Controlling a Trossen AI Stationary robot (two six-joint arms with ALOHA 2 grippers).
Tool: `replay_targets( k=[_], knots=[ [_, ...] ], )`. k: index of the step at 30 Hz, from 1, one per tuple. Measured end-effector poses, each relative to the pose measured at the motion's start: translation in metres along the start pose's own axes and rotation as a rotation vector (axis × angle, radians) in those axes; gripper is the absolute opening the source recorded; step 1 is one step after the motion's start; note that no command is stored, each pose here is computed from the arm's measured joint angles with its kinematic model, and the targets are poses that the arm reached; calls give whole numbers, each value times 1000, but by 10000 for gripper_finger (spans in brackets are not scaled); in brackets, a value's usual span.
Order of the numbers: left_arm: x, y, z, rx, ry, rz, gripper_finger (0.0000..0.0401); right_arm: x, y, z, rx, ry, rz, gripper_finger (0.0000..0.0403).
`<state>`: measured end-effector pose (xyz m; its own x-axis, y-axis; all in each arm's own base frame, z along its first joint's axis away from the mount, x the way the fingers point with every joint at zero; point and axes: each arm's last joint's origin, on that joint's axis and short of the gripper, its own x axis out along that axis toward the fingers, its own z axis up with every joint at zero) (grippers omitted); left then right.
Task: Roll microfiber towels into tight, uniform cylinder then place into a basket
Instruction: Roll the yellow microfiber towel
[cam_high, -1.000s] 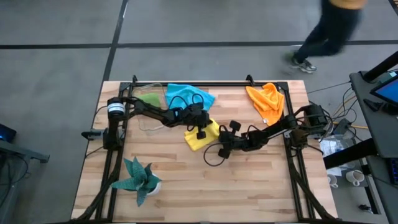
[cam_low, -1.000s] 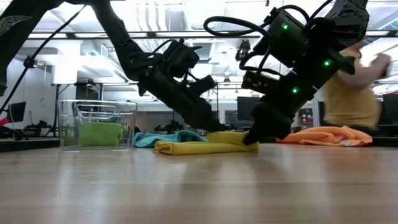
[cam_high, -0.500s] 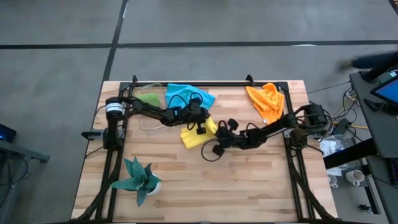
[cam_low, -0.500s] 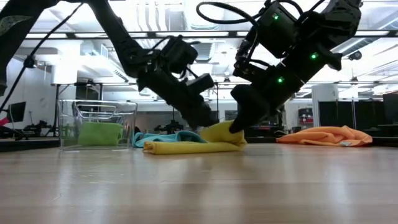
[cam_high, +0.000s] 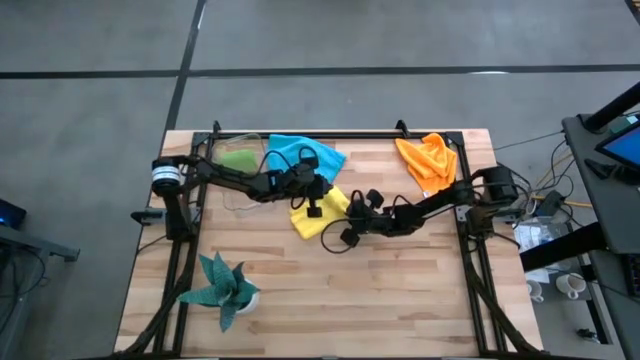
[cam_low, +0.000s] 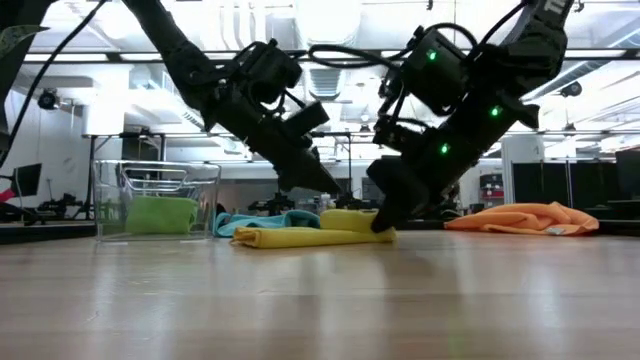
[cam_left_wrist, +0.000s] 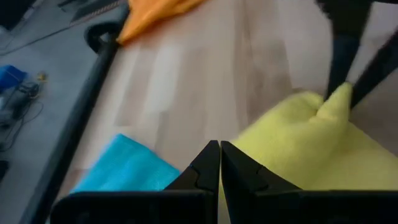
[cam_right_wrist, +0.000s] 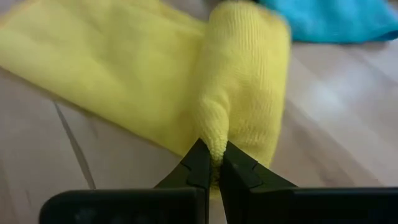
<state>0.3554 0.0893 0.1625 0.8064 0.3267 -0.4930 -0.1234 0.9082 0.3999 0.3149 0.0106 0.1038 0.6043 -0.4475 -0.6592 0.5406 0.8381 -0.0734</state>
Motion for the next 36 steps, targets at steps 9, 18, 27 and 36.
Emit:
replay_targets(
  k=[9, 18, 27, 36],
  knots=[
    [6, -4, -1, -5, -39, -30, 0, 9, 6, 0, -19, -14, 4, 13],
    [9, -18, -22, -101, -42, -104, 0, 9, 5, 1, -13, -15, 2, 13],
    [28, -29, -45, -125, 2, -76, 0, 9, 5, 1, -13, -15, 1, 13],
    [43, -36, -62, -153, -21, -8, 0, -8, 8, 10, -44, -36, 22, 13]
  ],
)
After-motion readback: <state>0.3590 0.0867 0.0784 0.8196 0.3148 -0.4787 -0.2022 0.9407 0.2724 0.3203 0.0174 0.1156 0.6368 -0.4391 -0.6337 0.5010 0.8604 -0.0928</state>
